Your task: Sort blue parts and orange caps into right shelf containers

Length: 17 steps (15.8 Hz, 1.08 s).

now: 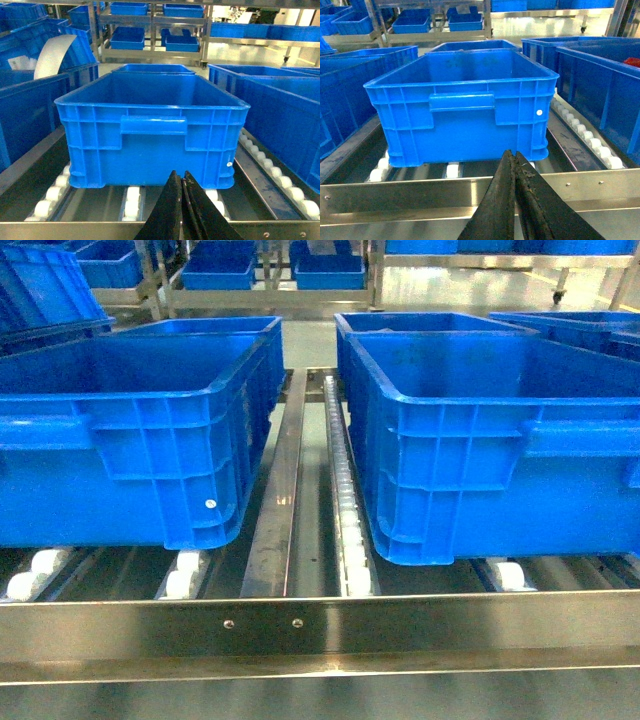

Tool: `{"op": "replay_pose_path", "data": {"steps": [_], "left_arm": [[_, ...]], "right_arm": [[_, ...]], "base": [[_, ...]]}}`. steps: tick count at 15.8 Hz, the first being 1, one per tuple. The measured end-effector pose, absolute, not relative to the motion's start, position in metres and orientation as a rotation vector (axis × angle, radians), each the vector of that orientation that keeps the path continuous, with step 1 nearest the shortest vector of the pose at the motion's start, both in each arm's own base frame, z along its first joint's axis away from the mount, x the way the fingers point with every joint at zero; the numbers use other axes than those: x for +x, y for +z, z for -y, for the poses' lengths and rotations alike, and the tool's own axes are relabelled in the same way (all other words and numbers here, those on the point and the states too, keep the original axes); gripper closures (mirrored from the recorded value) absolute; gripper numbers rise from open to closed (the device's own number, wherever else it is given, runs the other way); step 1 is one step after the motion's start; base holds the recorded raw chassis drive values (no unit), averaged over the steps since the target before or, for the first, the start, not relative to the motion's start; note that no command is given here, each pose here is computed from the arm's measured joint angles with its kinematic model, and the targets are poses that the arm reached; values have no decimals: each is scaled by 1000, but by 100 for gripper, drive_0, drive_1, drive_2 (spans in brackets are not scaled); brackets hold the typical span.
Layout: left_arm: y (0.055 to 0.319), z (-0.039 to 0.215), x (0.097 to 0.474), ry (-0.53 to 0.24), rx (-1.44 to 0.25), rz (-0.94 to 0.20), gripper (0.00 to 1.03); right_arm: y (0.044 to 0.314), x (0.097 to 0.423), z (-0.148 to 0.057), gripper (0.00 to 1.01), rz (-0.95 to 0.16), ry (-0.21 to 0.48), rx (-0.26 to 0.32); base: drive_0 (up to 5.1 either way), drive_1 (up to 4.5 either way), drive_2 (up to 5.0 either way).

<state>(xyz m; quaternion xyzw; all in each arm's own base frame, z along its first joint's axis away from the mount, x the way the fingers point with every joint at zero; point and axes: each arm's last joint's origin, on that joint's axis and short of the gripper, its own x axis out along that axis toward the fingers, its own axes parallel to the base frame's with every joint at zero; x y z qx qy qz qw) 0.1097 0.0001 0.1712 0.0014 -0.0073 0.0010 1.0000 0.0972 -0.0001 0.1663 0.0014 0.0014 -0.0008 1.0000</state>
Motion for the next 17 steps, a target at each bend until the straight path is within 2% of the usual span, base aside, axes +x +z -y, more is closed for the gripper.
{"op": "replay_pose_path", "data": {"steps": [3,4,5,10,12,14,15,16,17], "left_arm": [[165,0,98,2,2,-23,101],[171,0,97,3,2,23,101],[167,0,97,1,2,-7,101],[167,0,97,1,2,0,101],[167,0,97,1,1,0,84],[167,0,97,1,1,0,56],[167,0,97,1,1,0,47],[167,0,97,1,1,0,32],[167,0,97,1,1,0,30]], "right_arm": [[167,97,0,99,2,0,3],[167,97,0,99,2,0,3],[167,97,0,99,3,-2,3],[167,97,0,98,3,-1,3],[167,97,0,80,3,-1,3],[167,97,0,51,3,-1,3],[167,97,0,42,3,-1,3],[167,97,0,27,3,-1,3],[167,97,0,25,3,-1,3]], "base": [[0,0,0],[0,0,0],[0,0,0],[0,0,0],[0,0,0],[0,0,0],[0,0,0],[0,0,0],[0,0,0]]}}
